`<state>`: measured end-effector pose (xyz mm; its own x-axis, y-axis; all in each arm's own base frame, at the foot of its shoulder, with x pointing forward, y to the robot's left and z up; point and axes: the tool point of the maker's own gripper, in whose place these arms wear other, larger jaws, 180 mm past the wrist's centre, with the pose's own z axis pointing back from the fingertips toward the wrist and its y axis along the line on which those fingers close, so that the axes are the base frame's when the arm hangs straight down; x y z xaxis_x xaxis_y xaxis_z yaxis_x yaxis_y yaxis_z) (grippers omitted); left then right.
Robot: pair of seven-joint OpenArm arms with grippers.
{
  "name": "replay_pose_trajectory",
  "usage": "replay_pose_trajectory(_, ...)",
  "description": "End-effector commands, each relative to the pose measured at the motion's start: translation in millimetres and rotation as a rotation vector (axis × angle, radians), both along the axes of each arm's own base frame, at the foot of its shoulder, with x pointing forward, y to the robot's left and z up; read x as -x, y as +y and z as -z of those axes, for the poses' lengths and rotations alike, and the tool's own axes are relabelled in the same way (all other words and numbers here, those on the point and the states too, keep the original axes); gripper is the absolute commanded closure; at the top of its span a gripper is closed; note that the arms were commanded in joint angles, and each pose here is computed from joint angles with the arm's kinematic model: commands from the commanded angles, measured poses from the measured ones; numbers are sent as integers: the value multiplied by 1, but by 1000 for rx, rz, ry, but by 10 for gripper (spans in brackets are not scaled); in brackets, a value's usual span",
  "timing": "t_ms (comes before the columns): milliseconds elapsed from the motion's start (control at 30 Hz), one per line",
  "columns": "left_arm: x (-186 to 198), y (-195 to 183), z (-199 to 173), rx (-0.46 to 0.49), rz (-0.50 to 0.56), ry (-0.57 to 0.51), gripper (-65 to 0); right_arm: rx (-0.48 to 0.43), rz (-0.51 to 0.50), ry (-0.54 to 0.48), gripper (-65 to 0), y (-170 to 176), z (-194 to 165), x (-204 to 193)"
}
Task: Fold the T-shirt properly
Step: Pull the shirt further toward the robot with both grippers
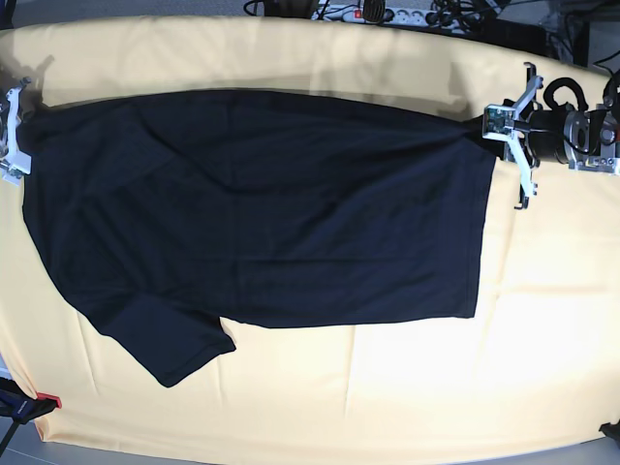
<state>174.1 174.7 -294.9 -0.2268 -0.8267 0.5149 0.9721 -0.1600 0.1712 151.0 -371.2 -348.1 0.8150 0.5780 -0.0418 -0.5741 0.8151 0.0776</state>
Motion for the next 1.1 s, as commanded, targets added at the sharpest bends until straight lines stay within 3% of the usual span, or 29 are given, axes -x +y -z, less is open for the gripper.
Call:
replay_pose_trajectory(0,2,2,-11,-6,20,-7,0,33,-11,1,0,-9,-11,-3)
replay_pose_trajectory(233,37,15,-7,-118,78,56,0,20,-72,101,0,4,0,33)
replay_pose_trajectory(400,49,21,-1,-147,79,94,0,8,-120,102,0,16,-4,44)
replay_pose_trajectory(633,66,24,4,-156,84,155,0,24,-150,125,0,17,-12,63)
replay_pose_trajectory(1067,71,16,0,-138,106,153,0,44,-178,105,0,18,-27,70)
